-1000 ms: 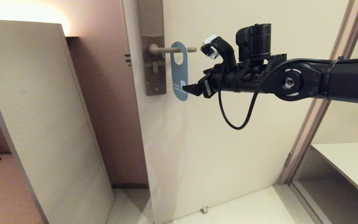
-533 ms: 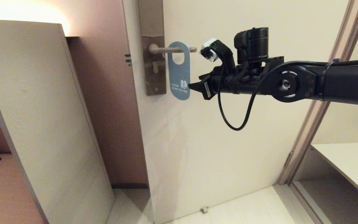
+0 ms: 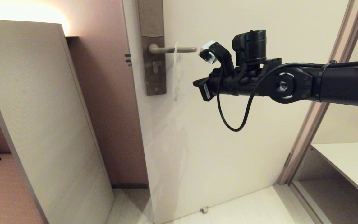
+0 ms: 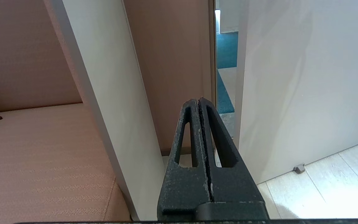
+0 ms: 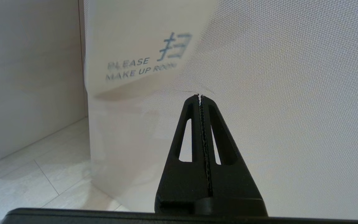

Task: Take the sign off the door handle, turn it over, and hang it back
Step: Hang the sign back with the other side facing out

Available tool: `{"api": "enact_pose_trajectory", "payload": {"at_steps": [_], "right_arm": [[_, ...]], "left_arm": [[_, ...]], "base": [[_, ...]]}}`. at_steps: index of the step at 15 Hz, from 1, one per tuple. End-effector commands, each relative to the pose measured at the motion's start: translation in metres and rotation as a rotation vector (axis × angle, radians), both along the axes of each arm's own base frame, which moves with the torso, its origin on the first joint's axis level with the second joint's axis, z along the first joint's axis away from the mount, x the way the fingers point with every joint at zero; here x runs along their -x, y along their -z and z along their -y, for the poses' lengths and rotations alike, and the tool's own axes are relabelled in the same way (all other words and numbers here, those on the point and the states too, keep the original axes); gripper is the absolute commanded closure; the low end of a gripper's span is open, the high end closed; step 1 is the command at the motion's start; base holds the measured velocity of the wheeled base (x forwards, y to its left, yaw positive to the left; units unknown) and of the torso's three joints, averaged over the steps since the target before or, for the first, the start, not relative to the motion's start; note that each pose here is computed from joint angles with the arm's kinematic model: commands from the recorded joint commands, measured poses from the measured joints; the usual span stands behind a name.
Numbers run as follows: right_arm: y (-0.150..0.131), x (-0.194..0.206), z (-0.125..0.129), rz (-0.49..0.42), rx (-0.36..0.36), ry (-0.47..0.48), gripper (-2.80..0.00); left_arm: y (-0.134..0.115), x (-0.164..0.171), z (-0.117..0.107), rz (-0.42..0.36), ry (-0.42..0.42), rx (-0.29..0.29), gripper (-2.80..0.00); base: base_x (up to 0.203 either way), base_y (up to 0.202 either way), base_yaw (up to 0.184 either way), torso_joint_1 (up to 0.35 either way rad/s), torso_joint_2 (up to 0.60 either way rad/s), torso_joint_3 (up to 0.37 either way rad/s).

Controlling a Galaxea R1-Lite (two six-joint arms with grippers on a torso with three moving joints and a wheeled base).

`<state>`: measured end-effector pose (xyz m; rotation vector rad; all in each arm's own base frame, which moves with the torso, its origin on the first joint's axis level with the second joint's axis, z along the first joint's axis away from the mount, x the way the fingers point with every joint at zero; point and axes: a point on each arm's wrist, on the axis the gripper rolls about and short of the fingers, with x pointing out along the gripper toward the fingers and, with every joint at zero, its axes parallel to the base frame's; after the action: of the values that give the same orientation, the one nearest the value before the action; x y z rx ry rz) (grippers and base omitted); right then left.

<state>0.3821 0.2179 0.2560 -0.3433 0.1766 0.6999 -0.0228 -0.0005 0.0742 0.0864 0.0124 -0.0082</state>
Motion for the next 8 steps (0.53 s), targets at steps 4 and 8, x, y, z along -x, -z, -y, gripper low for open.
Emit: {"api": "enact_pose_trajectory", "payload": {"at_steps": [4, 8], "right_arm": [[-0.002, 0.000, -0.002, 0.008, -0.006, -0.003, 0.00], [0.003, -0.008, -0.017, 0.096, -0.054, -0.019, 0.00]], "left_arm": [[0.000, 0.000, 0.000, 0.000, 0.000, -0.001, 0.00], [0.000, 0.000, 0.000, 0.001, 0.000, -0.001, 0.00]], "base": [[0.000, 0.000, 0.000, 0.000, 0.00, 0.000], [0.000, 0.000, 0.000, 0.000, 0.00, 0.000]]}}
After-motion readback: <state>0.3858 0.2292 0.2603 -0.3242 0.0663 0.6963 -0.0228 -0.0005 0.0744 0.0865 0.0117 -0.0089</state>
